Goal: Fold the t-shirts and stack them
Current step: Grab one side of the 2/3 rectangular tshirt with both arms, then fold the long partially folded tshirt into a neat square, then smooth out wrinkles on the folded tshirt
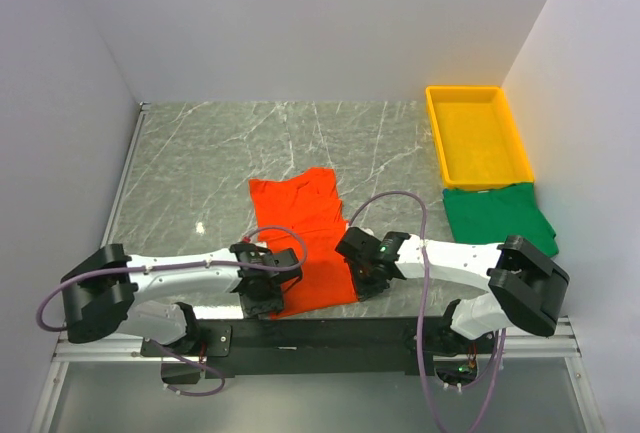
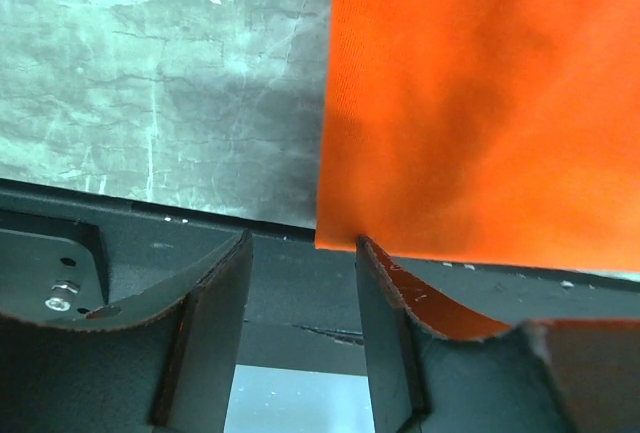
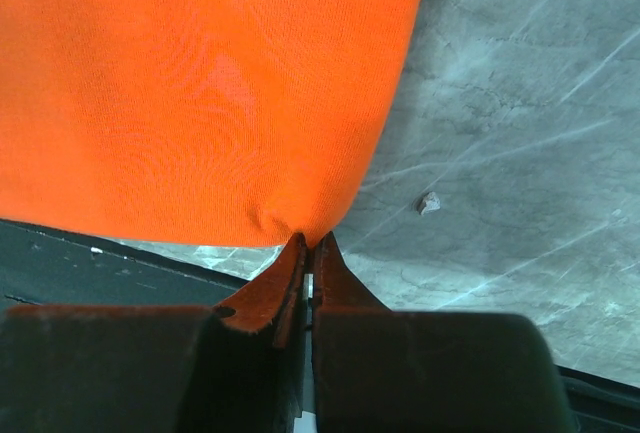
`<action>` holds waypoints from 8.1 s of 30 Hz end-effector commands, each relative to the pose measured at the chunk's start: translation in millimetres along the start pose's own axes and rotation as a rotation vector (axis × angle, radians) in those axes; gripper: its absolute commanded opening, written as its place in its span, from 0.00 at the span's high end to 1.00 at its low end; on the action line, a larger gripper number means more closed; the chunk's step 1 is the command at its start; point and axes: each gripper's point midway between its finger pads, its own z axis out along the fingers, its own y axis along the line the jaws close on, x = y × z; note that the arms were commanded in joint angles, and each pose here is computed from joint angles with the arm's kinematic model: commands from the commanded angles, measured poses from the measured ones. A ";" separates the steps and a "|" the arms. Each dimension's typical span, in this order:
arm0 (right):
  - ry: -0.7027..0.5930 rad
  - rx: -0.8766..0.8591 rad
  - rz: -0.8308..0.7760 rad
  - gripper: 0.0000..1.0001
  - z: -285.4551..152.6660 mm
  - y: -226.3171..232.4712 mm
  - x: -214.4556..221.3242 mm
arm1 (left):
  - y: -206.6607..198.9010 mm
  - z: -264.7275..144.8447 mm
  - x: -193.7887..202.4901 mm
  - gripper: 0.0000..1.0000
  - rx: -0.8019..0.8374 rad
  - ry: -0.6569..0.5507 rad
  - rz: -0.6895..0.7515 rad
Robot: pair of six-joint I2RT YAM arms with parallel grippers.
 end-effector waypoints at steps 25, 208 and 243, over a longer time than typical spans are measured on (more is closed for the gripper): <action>0.056 0.007 -0.053 1.00 -10.2 -9.4 21.7 | 12.4 9.0 28.0 0.99 -0.066 0.112 0.095; -0.374 -1.000 0.298 0.84 -24.6 13.6 -261.2 | -147.8 -60.0 -246.6 0.79 0.908 -0.491 -0.149; -0.370 -1.101 0.383 0.87 -12.4 112.5 -269.4 | -17.7 -48.4 -228.6 0.68 0.617 -0.604 -0.321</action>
